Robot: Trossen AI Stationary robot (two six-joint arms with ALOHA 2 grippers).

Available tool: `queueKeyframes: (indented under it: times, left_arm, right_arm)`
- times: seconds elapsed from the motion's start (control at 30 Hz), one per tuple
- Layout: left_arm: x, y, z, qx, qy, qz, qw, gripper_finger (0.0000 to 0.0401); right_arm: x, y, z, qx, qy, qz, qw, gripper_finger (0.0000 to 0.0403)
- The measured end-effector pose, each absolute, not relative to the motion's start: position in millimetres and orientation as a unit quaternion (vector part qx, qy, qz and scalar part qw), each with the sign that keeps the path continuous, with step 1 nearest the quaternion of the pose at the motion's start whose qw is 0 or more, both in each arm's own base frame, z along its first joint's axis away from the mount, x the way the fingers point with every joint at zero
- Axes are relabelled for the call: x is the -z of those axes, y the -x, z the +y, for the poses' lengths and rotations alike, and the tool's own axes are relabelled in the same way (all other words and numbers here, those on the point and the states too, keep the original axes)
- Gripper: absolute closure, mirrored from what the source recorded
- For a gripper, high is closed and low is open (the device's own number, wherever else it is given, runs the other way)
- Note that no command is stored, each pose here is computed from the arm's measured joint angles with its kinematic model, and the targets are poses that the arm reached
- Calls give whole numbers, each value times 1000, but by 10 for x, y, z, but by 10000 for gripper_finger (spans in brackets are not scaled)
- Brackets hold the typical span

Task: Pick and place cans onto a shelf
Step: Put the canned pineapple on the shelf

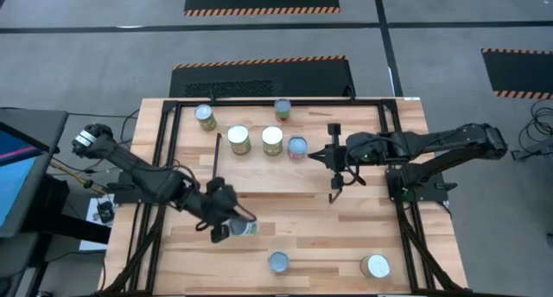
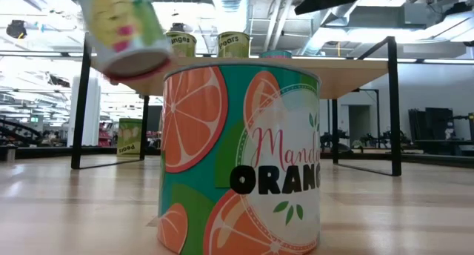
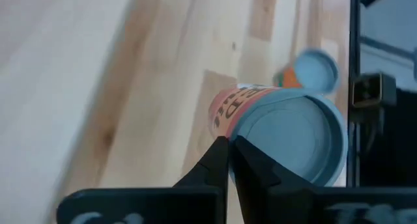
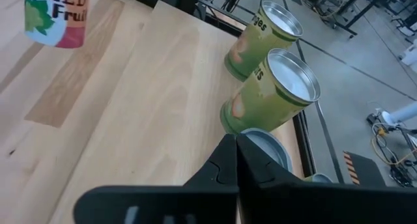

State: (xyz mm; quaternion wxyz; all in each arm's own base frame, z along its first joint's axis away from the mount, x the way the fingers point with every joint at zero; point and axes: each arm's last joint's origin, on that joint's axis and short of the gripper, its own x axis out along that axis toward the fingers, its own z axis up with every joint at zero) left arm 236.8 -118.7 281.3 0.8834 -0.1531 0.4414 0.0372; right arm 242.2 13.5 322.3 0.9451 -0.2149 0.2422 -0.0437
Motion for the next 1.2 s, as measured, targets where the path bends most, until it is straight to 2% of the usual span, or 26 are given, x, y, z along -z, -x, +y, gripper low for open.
queueKeyframes:
  times: [0.3,0.47,0.83,1.2]
  left_arm:
    - [-2887,-2521,-912,-78,172,430,883,401]
    - [-2759,-2739,-842,-46,180,451,873,401]
    - [-2587,-3280,-861,-22,101,514,852,401]
    - [-2430,-3432,-717,-31,78,536,840,401]
  right_arm:
    - [-3220,-2420,147,43,208,243,946,395]
    - [-3219,-2420,147,42,207,244,947,398]
    - [-3217,-2418,148,41,209,245,946,398]
    - [-3211,-2416,149,39,209,248,945,398]
